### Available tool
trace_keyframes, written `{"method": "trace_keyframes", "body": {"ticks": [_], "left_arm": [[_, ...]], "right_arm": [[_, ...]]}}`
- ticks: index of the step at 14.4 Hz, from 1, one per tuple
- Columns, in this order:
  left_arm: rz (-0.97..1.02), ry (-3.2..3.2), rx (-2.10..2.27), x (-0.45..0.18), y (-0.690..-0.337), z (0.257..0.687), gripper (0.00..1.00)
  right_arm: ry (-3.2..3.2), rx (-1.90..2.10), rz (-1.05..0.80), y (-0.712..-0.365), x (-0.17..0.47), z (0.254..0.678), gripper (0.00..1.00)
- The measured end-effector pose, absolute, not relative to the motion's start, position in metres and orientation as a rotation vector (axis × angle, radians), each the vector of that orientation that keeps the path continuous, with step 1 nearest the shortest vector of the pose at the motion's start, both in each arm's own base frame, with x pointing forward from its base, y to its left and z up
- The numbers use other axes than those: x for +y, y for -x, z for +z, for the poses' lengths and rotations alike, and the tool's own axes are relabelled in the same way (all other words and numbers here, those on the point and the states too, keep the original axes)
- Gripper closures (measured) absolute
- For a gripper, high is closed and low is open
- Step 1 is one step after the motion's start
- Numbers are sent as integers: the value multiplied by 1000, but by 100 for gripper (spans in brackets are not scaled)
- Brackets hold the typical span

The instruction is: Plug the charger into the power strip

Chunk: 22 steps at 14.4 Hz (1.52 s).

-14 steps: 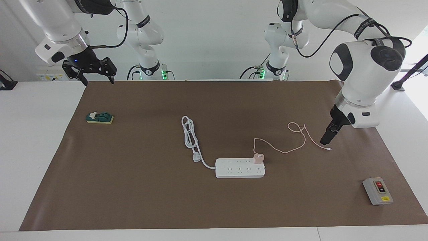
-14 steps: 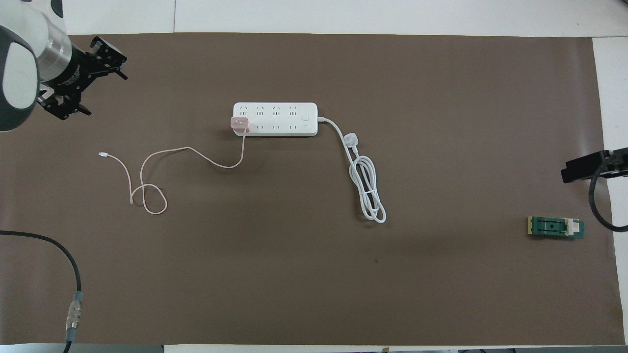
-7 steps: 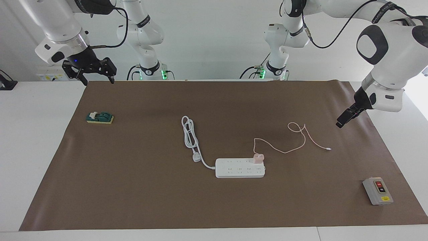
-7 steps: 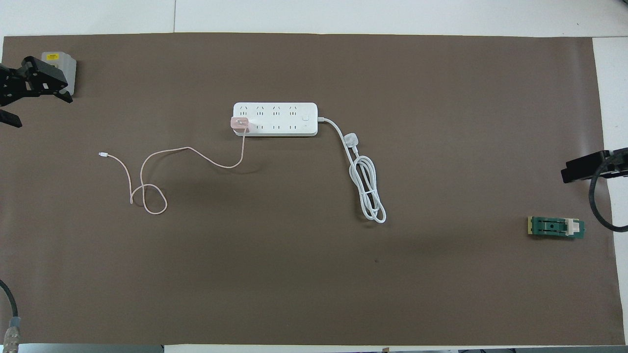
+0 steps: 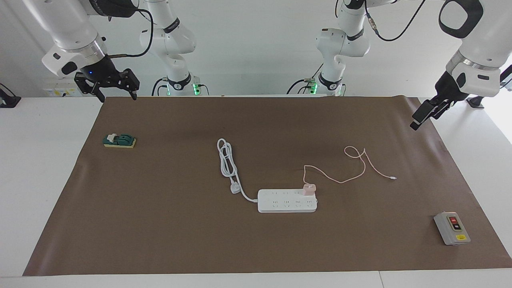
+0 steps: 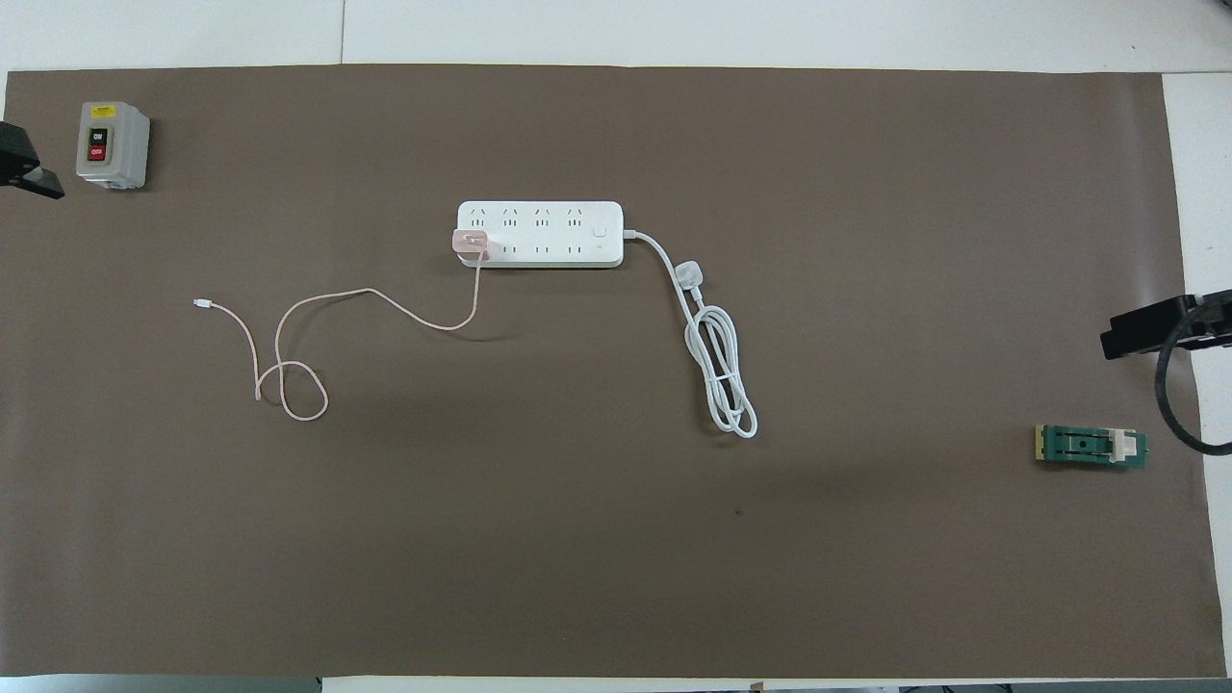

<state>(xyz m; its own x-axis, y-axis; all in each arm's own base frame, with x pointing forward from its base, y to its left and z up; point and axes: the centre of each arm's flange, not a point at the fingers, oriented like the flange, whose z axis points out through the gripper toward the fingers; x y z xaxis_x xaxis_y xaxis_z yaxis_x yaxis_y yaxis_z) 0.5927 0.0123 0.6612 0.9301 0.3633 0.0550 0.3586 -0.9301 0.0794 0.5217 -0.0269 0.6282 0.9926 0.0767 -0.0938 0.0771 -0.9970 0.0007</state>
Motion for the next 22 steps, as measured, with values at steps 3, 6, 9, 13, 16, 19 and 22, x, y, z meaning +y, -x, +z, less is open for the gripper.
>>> {"method": "trace_keyframes", "body": {"ticks": [3,6,9,13,16,19,22], "left_arm": [[97,-3043,396,30,-584,661,0],[86,-3042,366,44,-579,660,0],[52,-3024,420,47,-555,661,0],[-9,-3025,399,33,-537,657,0],[-34,-3098,287,10,-539,647,0],[-63,-3124,204,-14,-541,638,0],[-73,-3130,137,-27,-541,634,0]], "right_arm": [[-3131,121,-147,-522,-27,628,0],[-3131,121,-147,-522,-27,628,0],[-3131,121,-147,-522,-27,628,0],[-3131,120,-147,-522,-27,628,0],[-3132,120,-147,-522,-27,628,0],[-3132,120,-147,-522,-27,628,0],[-3132,120,-147,-522,-27,628,0]]}}
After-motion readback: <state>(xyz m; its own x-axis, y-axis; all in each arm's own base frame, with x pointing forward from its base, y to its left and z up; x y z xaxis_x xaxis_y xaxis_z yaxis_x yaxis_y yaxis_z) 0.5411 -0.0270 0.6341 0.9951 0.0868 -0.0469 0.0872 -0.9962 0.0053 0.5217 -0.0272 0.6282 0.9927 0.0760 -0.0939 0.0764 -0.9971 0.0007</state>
